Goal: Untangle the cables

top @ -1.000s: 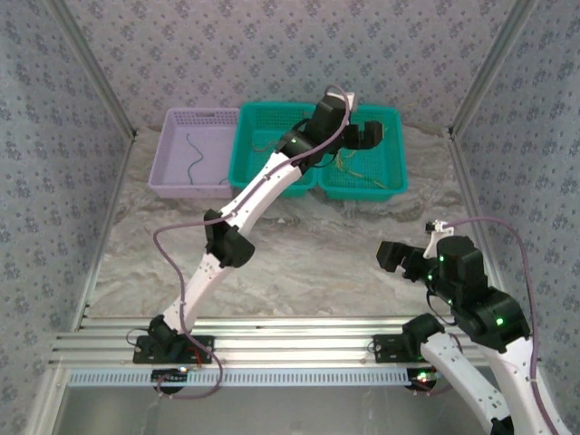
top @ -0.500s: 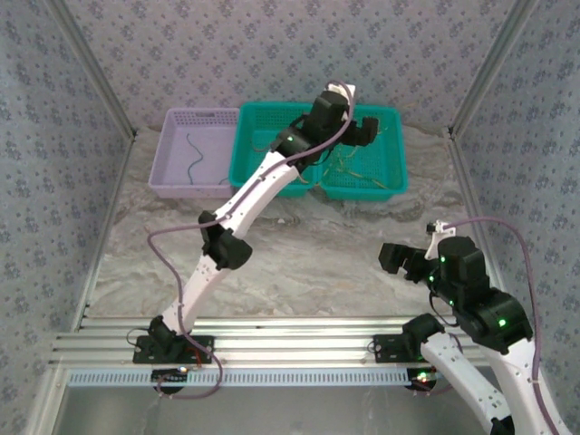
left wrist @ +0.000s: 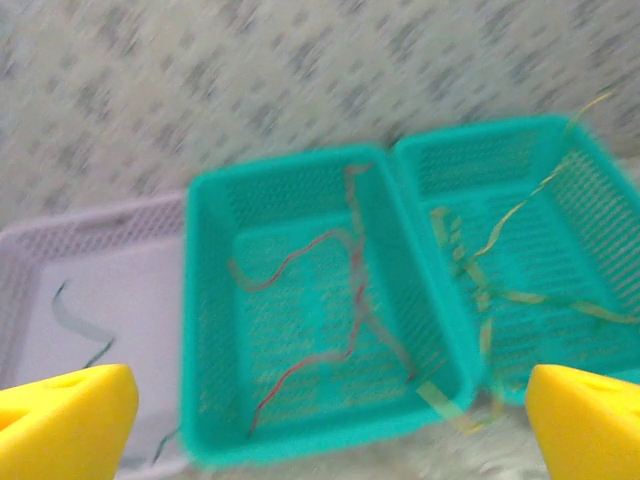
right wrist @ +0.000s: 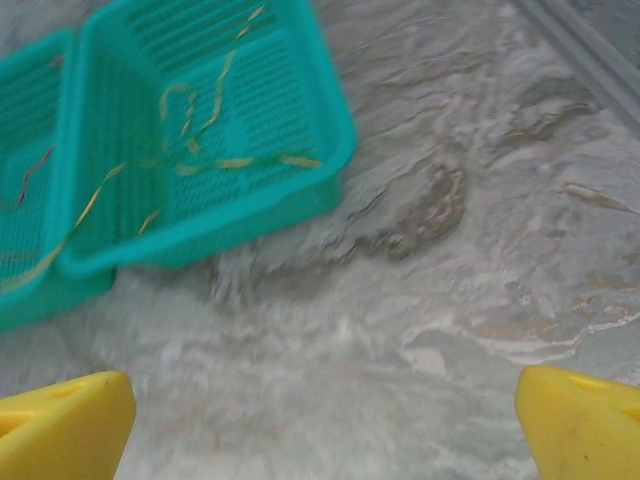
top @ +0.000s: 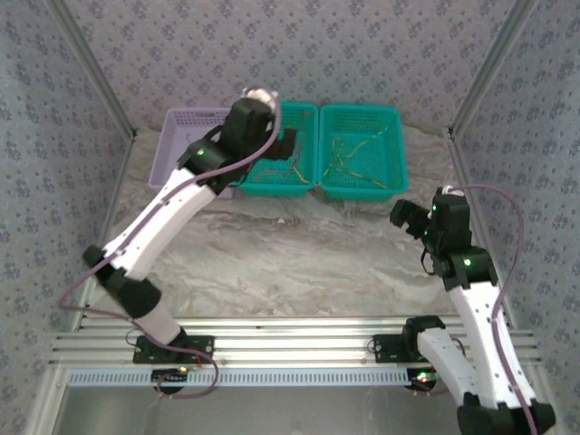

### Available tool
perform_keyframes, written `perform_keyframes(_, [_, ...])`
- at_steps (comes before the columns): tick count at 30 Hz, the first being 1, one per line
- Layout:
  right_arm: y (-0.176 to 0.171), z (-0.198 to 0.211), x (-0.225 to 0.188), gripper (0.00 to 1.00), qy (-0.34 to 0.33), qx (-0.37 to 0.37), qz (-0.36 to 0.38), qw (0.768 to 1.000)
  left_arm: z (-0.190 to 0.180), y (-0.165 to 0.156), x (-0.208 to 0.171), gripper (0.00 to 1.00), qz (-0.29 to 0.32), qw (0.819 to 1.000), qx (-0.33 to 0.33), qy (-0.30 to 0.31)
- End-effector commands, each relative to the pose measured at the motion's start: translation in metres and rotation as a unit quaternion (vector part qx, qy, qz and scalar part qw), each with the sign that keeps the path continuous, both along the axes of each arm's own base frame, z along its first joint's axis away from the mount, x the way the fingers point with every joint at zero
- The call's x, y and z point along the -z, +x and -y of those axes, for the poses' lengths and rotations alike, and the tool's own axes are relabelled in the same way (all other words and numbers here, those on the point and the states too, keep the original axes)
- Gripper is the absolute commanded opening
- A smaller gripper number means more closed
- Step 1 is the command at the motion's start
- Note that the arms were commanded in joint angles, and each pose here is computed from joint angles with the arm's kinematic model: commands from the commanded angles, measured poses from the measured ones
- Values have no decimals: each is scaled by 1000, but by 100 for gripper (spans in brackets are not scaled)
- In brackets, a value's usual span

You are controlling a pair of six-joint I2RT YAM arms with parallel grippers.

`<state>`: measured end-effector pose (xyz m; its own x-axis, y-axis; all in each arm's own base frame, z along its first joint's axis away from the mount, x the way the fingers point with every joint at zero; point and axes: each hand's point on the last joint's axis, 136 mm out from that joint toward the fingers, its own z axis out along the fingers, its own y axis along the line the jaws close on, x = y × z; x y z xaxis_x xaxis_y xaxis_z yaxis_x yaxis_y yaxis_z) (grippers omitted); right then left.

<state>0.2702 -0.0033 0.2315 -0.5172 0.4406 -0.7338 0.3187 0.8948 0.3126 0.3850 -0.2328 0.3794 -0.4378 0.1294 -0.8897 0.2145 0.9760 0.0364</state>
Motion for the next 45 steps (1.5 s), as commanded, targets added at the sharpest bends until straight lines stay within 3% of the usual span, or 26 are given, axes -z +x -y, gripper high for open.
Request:
perform_keyframes(1, [33, 28, 14, 100, 40, 90, 31, 995, -60, -7, 18, 100, 2, 997, -75, -2])
perform_keyframes(2, [40, 43, 16, 100, 30, 125, 39, 991, -81, -12, 30, 100, -2, 995, -97, 4])
perform_keyframes(8, [63, 82, 75, 100, -178, 179, -30, 967, -193, -41, 98, 100, 6, 975, -218, -35])
perform_keyframes(14, [77, 92, 110, 100, -249, 179, 13, 952, -248, -51, 145, 100, -7, 955, -295, -14])
perform_keyframes(20, [87, 97, 118, 100, -272, 200, 43, 940, -272, -44, 199, 100, -68, 939, -333, -43])
perform_keyframes(24, [105, 75, 125, 100, -306, 151, 1, 940, -282, -37, 229, 100, -81, 940, -330, -34])
perform_keyframes(27, [125, 44, 132, 100, -295, 27, 28, 955, -286, -31, 243, 100, -65, 949, -309, -4])
perform_keyframes(30, [119, 43, 135, 100, -231, -15, 75, 970, -296, -28, 255, 100, -43, 951, -305, 23])
perform_keyframes(32, [118, 28, 143, 100, -226, -64, 85, 968, -303, -26, 262, 100, -30, 950, -309, 19])
perform_keyframes(34, [117, 28, 140, 100, -242, -51, 120, 961, -305, -22, 267, 100, -14, 952, -305, -7])
perform_keyframes(38, [113, 39, 144, 100, -235, -27, 94, 967, -300, -11, 271, 100, 7, 958, -288, 8])
perform_keyframes(41, [113, 39, 143, 100, -237, -26, 96, 966, -287, -2, 268, 100, 49, 965, -257, -29])
perform_keyframes(44, [113, 38, 142, 100, -237, -27, 99, 966, -254, 7, 286, 100, 70, 978, -196, 20])
perform_keyframes(45, [113, 38, 143, 100, -237, -27, 99, 966, -256, 8, 283, 100, 83, 975, -206, 21])
